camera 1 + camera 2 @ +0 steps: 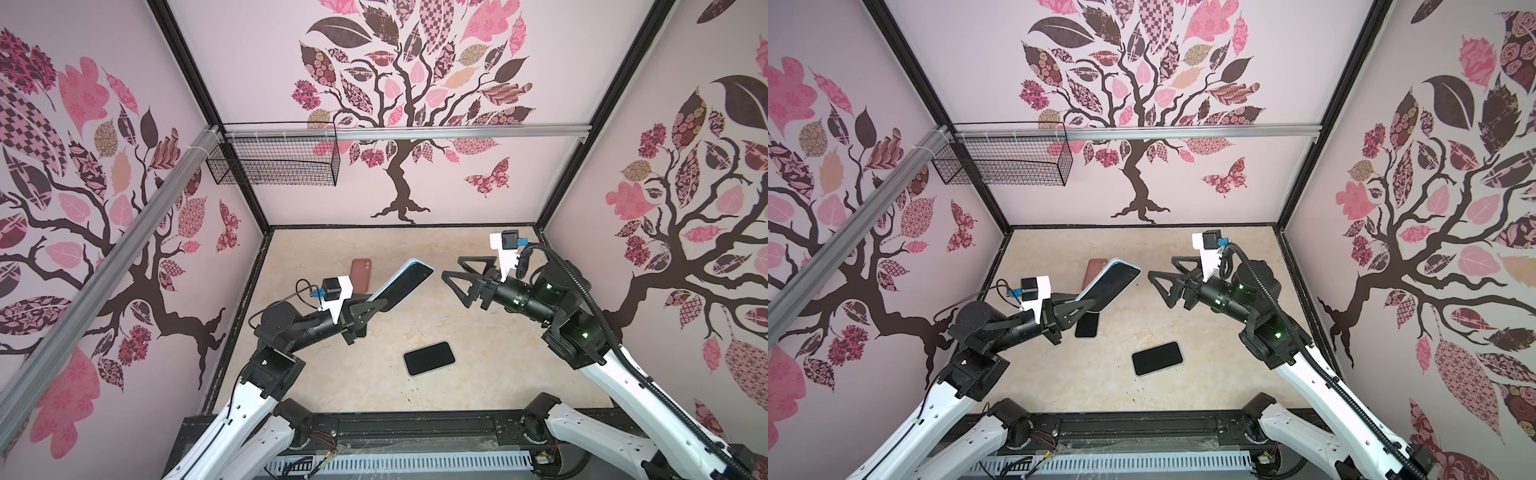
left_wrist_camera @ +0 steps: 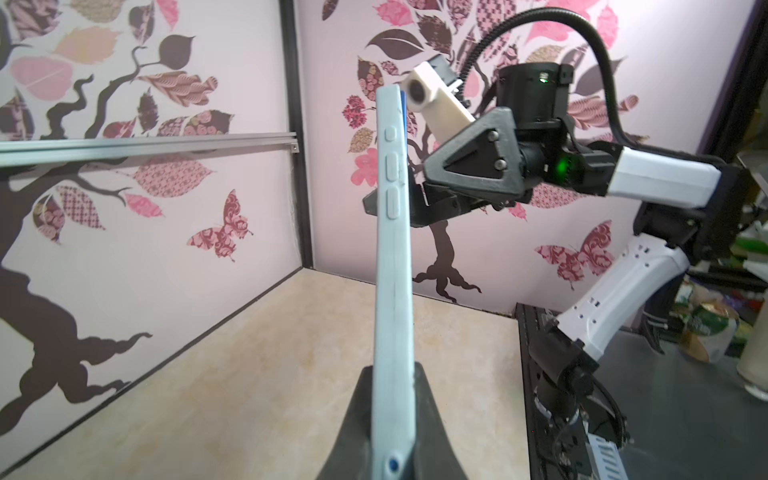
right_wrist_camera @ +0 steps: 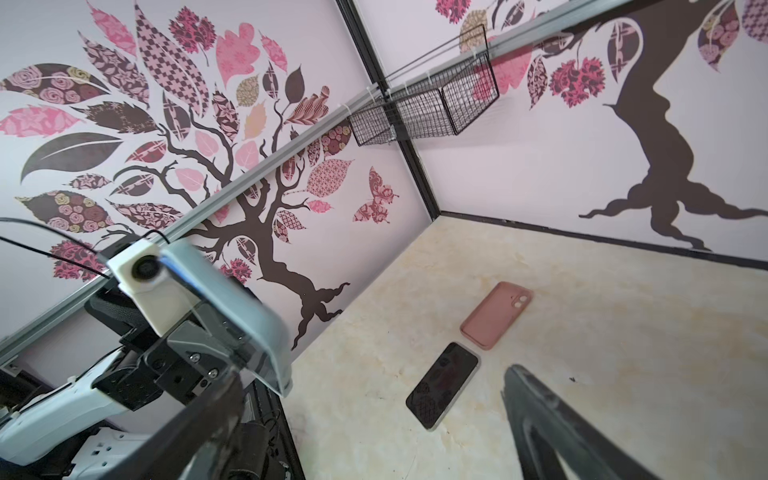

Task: Take the phone out of the phone case
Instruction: 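Open the right gripper and pull it back while the left holds the phone, then bring the right gripper to the phone's other edge and grasp it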

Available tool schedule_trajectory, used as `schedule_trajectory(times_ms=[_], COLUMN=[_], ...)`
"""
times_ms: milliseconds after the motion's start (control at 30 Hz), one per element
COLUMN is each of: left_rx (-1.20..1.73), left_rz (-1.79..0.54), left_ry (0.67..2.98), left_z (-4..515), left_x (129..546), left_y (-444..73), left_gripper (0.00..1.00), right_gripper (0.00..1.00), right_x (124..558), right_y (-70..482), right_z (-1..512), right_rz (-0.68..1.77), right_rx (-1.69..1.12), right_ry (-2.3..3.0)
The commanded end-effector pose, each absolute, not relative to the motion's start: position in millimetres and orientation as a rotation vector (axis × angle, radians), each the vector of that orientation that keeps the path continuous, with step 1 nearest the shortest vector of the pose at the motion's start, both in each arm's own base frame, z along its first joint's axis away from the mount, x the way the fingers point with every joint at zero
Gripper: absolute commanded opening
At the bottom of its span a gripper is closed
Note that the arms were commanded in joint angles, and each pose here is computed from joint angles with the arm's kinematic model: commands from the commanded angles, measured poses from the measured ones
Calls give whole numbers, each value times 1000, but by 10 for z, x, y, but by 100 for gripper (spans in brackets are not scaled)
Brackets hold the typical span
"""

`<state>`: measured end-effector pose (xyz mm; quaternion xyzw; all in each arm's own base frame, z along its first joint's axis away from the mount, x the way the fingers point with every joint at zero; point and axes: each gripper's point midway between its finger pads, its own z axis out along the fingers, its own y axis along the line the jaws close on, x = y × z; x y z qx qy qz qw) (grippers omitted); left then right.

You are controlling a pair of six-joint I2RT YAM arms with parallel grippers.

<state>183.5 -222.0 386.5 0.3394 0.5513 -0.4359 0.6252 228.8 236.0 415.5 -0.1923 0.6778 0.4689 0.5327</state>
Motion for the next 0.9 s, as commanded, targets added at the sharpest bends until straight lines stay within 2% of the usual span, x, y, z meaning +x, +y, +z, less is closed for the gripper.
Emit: schedule_trajectory(times_ms=[0,200,367,633,867], left_rx=[532,484,464,446,438], left_rz=[-1106,-1270,-1368,-1438,-1471], left_ry=[1175,1168,1098,1059,1062], left_z=[4387,4569,4693,4835,4803], left_x=[1878,1821,1749,1698,1711], left_y=[-2068,-2262,-2324,-2321,-2352], left_gripper=[0,0,0,0,0], right_gripper=[99,99,93,84,68], right_x=[2197,1874,1718,1606,1613], right_y=[2520,2683,2752,2968,3062], right_z=[4176,4287,4368,4282,4384], right_rz=[1189,1479,1663,1684,1664], right_rx=[-578,-689,-723,-807,-814], right_ry=[1546,1354,1224,1223,1174])
